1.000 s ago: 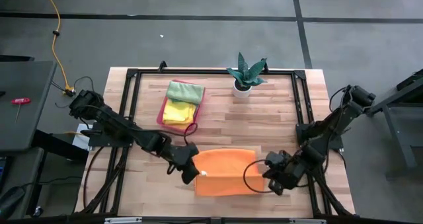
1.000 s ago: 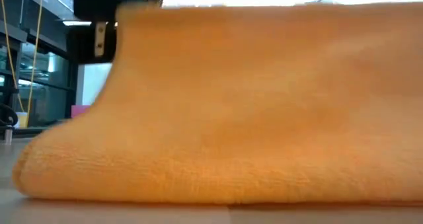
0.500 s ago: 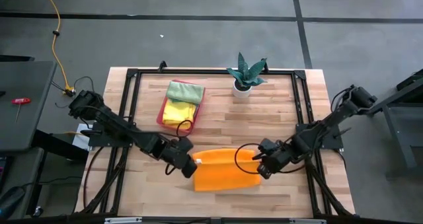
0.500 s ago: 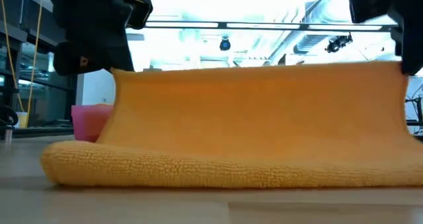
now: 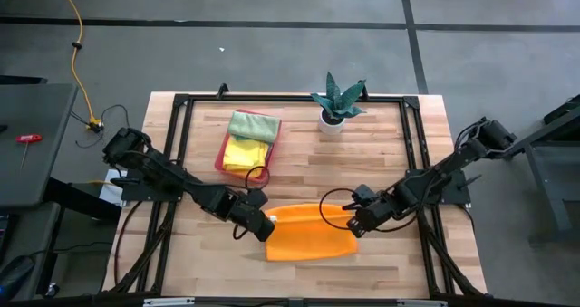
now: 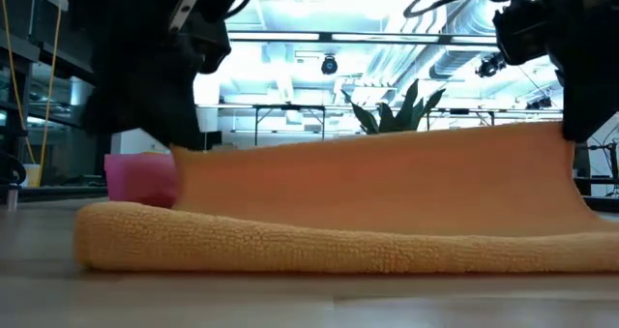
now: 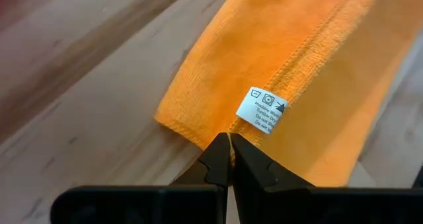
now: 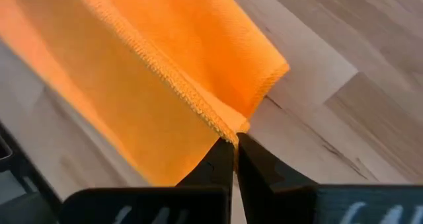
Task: Fold microfiber towels
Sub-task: Fold the orange microfiber towel
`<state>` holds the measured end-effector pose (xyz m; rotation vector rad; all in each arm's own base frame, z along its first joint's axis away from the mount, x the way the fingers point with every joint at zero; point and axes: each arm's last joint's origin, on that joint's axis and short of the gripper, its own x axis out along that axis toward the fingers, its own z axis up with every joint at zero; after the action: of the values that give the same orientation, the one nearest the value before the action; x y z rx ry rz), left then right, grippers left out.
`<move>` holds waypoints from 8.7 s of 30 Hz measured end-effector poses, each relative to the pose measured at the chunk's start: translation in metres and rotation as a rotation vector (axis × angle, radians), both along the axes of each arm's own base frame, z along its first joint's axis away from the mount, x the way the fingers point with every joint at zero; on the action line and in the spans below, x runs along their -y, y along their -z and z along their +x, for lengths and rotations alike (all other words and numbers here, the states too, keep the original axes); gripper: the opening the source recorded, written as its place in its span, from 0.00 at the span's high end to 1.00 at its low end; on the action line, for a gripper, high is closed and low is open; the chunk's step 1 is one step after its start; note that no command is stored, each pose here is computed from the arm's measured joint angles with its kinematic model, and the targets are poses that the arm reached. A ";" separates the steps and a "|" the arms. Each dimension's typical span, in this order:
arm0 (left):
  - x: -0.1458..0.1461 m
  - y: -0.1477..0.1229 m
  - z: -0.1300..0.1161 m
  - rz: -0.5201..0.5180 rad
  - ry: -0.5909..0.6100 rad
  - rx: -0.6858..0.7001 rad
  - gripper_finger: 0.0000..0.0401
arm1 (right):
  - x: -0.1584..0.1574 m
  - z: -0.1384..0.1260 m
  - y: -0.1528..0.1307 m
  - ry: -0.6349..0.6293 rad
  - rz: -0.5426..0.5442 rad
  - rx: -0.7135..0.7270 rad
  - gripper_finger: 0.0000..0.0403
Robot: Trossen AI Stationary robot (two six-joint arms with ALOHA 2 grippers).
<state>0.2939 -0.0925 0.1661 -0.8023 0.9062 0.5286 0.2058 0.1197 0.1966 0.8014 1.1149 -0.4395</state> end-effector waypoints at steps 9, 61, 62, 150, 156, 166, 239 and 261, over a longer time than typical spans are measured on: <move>0.000 0.005 0.001 0.038 -0.013 -0.004 1.00 | 0.003 0.003 0.001 0.019 -0.002 0.001 1.00; 0.051 0.036 0.021 0.059 0.136 0.202 0.97 | -0.010 -0.026 0.028 -0.073 0.077 0.207 0.97; 0.049 0.037 0.021 0.065 0.133 0.193 0.97 | -0.011 -0.025 0.031 -0.063 0.090 0.215 0.97; 0.082 0.012 -0.011 0.577 1.043 0.056 0.45 | -0.111 0.036 0.041 -0.776 -0.282 -0.104 0.40; 0.093 0.026 -0.006 0.688 0.999 -0.001 0.47 | -0.111 0.036 0.041 -0.771 -0.292 -0.102 0.40; 0.094 0.047 0.003 0.700 0.936 -0.074 0.51 | -0.111 0.037 0.041 -0.729 -0.285 -0.104 0.40; 0.038 0.001 0.008 0.139 0.817 -0.089 1.00 | -0.077 0.048 0.003 -0.568 -0.097 0.035 1.00; 0.021 0.003 0.011 0.121 0.610 -0.150 1.00 | -0.055 0.049 0.019 -0.417 -0.053 -0.043 1.00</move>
<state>0.3047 -0.1133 0.1632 -0.3464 1.1838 0.1039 0.2545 0.1750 0.1773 0.4955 1.2675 -0.1353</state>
